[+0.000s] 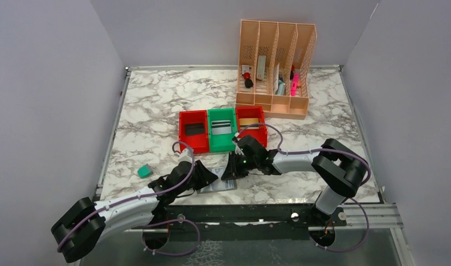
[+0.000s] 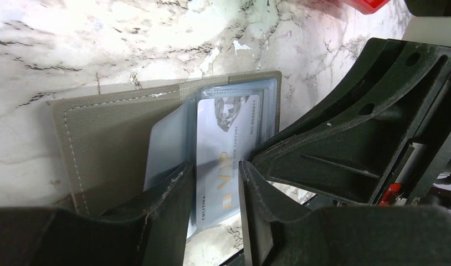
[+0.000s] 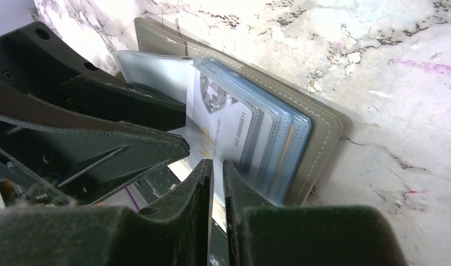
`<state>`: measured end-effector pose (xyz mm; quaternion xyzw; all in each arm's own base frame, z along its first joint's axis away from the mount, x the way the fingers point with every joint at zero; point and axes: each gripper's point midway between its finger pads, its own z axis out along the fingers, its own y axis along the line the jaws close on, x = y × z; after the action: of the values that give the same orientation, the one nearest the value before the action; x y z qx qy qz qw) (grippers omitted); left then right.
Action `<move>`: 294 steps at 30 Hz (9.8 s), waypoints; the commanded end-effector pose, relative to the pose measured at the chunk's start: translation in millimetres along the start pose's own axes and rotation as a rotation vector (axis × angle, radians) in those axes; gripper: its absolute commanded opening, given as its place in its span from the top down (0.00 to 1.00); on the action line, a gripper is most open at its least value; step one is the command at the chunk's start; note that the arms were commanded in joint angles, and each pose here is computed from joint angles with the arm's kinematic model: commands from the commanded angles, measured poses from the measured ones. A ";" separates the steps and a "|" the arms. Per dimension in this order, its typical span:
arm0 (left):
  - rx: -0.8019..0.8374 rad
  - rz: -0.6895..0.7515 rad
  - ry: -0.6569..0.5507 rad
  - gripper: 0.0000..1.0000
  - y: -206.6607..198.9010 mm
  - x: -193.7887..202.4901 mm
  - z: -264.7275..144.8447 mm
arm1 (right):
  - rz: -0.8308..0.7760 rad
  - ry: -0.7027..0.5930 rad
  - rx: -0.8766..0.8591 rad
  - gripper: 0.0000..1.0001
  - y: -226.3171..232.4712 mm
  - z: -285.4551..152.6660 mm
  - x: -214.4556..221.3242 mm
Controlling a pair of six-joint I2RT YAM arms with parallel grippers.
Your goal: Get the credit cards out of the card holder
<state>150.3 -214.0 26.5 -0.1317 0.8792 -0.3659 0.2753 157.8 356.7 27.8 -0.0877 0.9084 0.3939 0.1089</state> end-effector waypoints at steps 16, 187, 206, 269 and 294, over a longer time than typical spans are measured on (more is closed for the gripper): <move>-0.018 -0.057 0.038 1.00 32.6 21.1 -5.9 | 0.089 0.056 0.219 0.82 -70.9 -0.4 37.1; -0.105 0.154 -0.068 1.00 -5.9 -33.1 -33.5 | -0.369 -0.378 0.662 0.71 -40.6 28.2 -239.1; -0.022 0.152 -0.099 1.00 -30.3 -42.6 -41.4 | -0.359 -0.394 0.381 0.66 33.7 -10.1 -229.8; 0.548 0.121 -0.112 1.00 -148.6 -49.3 -67.9 | -0.233 -0.125 -0.805 0.72 89.9 -119.5 -50.4; 0.142 0.210 -0.165 0.23 -88.6 -69.3 -61.1 | -0.165 -0.291 -0.367 0.99 39.3 -97.9 -84.5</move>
<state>170.2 -225.9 166.7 -0.0446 0.8125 -0.4350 0.3855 194.2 325.2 160.5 -0.1377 0.7350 0.6289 0.2128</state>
